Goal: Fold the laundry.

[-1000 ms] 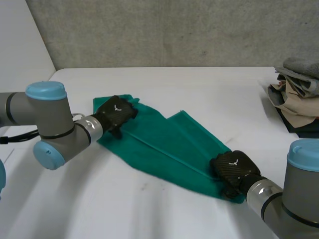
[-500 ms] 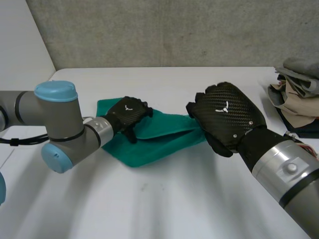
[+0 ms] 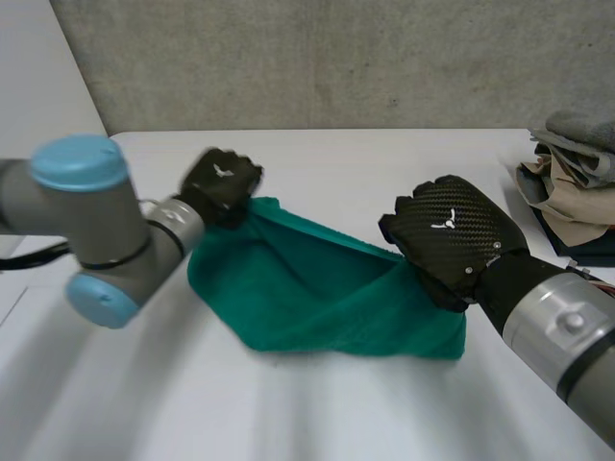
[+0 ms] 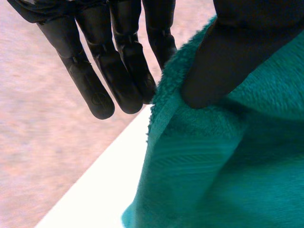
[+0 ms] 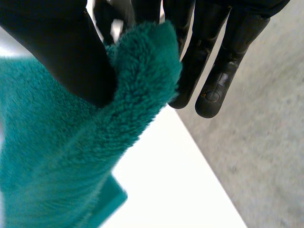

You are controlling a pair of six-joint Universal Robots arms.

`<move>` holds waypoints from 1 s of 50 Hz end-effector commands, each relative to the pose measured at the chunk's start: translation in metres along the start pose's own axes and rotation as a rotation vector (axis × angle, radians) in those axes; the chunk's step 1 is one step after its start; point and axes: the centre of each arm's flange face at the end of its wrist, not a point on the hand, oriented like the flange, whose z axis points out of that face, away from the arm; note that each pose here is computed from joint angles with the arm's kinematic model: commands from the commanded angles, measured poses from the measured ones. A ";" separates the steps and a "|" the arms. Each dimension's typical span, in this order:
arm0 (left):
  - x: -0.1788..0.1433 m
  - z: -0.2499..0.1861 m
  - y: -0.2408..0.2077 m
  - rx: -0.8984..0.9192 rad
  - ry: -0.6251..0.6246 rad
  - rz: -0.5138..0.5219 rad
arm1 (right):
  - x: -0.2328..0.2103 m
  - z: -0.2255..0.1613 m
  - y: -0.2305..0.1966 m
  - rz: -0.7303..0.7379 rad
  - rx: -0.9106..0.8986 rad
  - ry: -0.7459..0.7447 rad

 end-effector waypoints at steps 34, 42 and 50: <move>-0.063 -0.047 -0.087 0.437 -0.349 0.177 | -0.005 0.059 0.002 -0.154 0.006 0.162; -0.013 -0.081 -0.023 0.252 -0.180 0.133 | -0.083 0.023 0.066 -0.056 -0.297 -0.166; -0.002 -0.096 -0.011 0.206 -0.158 0.120 | -0.077 0.036 0.063 0.006 -0.254 -0.113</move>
